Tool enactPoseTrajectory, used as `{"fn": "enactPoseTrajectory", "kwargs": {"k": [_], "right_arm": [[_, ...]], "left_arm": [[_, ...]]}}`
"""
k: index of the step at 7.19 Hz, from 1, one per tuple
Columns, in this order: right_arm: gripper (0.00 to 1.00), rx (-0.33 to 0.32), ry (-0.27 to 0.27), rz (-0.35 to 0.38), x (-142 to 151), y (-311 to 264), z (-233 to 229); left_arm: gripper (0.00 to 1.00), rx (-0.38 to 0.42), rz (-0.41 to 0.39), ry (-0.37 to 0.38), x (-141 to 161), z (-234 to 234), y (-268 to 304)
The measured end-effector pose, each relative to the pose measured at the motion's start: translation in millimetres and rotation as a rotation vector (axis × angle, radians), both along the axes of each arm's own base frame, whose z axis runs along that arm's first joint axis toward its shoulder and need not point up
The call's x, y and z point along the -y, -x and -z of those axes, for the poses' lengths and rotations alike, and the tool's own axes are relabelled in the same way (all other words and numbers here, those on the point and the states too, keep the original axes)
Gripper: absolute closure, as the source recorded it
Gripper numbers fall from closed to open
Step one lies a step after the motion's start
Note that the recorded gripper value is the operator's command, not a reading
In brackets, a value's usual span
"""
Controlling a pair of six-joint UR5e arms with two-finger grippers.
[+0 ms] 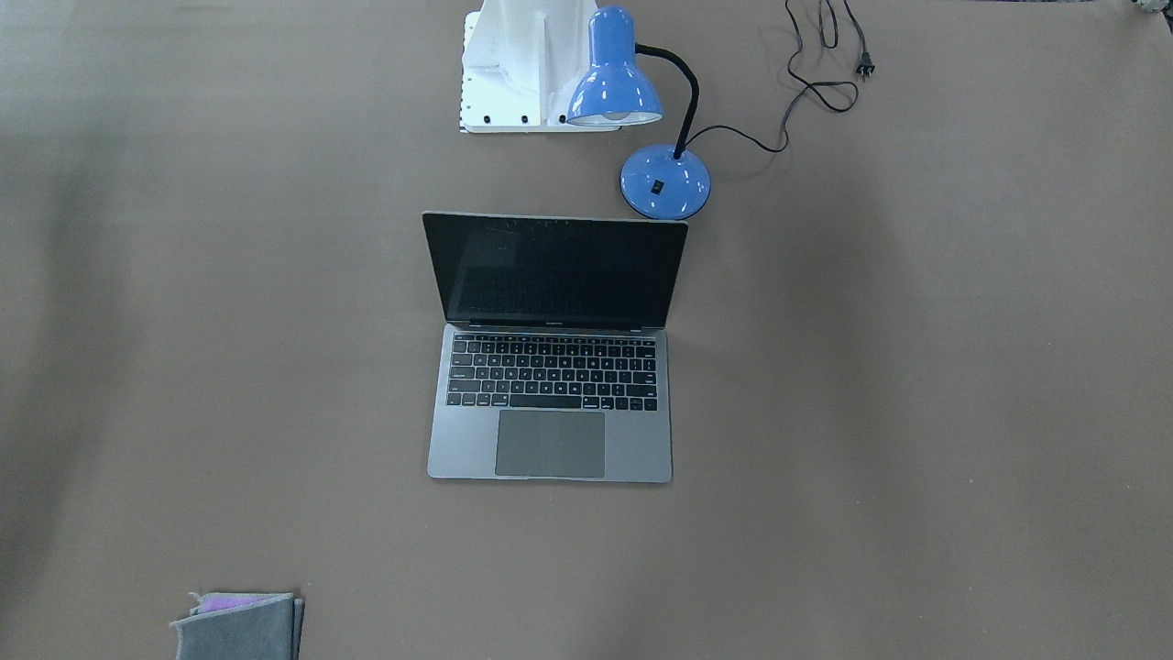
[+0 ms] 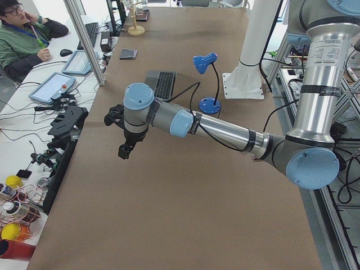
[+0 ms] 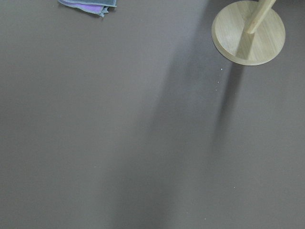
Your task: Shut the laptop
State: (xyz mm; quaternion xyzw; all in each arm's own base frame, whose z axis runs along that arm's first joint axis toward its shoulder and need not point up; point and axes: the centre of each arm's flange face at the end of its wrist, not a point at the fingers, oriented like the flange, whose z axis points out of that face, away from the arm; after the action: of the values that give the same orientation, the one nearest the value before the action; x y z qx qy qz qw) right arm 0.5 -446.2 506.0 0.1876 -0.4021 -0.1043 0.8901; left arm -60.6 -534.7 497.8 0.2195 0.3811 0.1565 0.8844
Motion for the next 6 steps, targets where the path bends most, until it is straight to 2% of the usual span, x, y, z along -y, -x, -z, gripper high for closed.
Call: {"fn": "enactPoseTrajectory", "kwargs": {"k": [1,4,6], "right_arm": [[0.00,0.018,0.014,0.006,-0.7,4.9,1.1],[0.04,0.131,0.110,0.008,-3.6,44.7,25.3],[0.03,0.223,0.149,-0.025,-11.5,95.4,52.8]], "left_arm": [[0.01,-0.040,-0.015,-0.017,-5.0,1.0,-3.1],[0.02,-0.133,-0.033,-0.088,-16.0,17.0,-28.8],[0.02,-0.268,-0.053,-0.086,-24.2,43.1,-83.0]]}}
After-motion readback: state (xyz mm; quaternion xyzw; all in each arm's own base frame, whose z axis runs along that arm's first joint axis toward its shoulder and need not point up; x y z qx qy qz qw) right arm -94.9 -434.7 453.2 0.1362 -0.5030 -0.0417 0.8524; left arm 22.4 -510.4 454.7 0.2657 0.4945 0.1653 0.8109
